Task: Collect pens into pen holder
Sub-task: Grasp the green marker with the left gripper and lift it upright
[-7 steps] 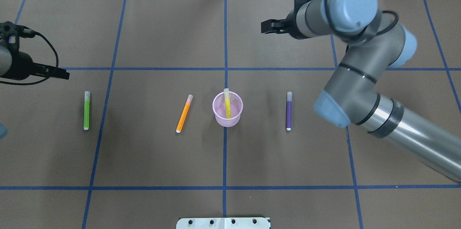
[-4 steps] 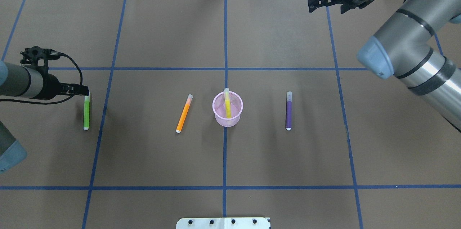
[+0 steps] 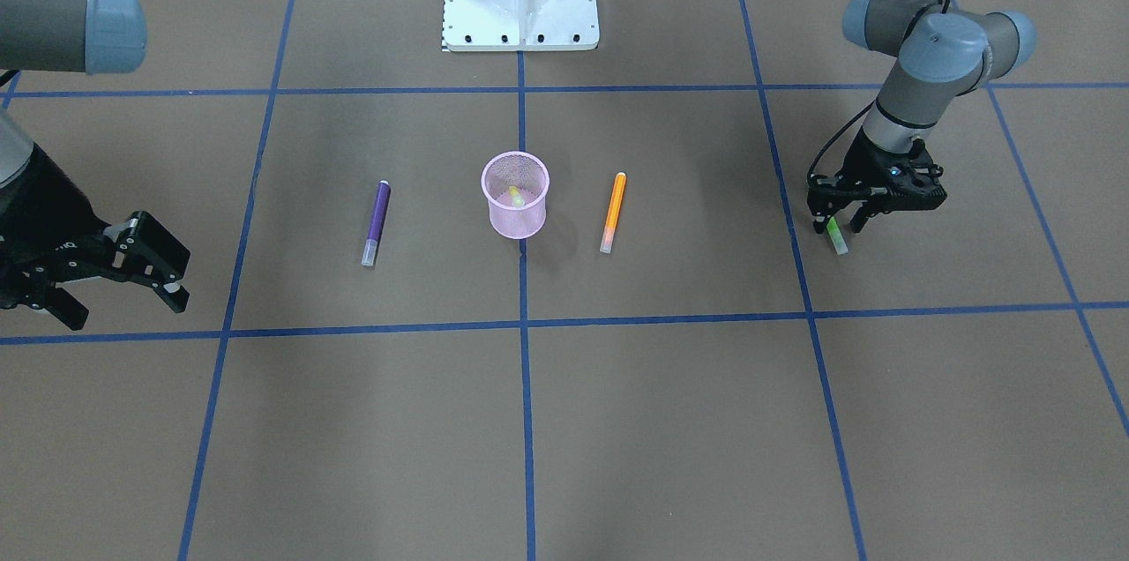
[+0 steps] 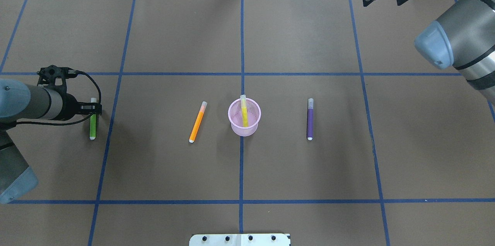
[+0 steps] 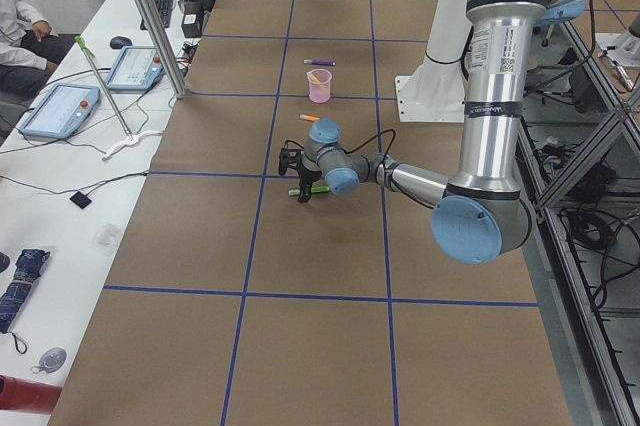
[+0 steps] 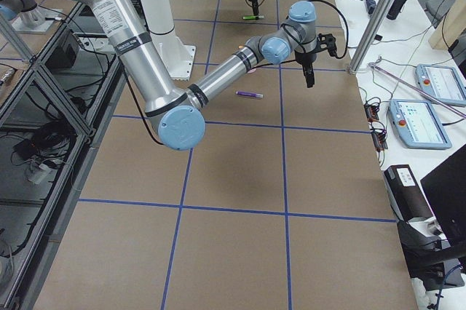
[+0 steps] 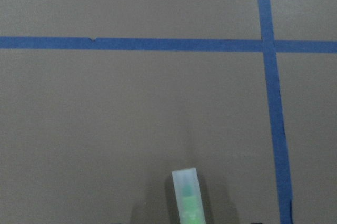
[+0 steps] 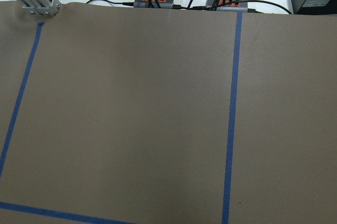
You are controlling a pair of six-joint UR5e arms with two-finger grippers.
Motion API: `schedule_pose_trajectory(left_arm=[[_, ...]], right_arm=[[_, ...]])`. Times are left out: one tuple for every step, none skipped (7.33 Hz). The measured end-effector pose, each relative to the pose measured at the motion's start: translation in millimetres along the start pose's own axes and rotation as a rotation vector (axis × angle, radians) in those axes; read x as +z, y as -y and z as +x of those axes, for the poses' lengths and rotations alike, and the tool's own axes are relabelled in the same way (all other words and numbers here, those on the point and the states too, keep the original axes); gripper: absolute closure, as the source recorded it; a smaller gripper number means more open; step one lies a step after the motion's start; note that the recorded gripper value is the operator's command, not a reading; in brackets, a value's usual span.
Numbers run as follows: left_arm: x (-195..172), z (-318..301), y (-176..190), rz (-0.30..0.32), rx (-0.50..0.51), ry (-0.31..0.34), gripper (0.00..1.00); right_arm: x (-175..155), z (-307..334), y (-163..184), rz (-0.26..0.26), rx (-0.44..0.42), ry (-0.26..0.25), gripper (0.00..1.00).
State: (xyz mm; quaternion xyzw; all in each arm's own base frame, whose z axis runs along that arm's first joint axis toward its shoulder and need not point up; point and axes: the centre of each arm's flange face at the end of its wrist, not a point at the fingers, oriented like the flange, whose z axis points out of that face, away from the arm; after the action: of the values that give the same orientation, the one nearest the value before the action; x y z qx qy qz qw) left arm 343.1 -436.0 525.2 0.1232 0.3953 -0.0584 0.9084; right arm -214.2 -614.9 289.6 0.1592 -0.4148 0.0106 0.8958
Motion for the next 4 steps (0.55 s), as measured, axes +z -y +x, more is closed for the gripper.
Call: schedule_pose_trajectory(left_arm=[[0.3,0.1,-0.6,-0.001,0.002,0.001,1.00],[-0.5,0.4,-0.7,-0.001,0.008,0.001,1.00],[-3.3,3.2,-0.6,0.000,0.027,-0.006,1.00],[-5.9,5.5,0.2,0.002,0.049,-0.009,1.00]], right_arm=[[-0.9,0.1,-0.1,0.001,-0.002,0.001,0.00],[-1.0,0.4,-0.2,0.002,-0.003,0.001,0.00],[-1.2,0.6,-0.2,0.004,-0.004,0.001,0.00],[-1.1,0.9,-0.3,0.005,-0.004,0.001,0.00]])
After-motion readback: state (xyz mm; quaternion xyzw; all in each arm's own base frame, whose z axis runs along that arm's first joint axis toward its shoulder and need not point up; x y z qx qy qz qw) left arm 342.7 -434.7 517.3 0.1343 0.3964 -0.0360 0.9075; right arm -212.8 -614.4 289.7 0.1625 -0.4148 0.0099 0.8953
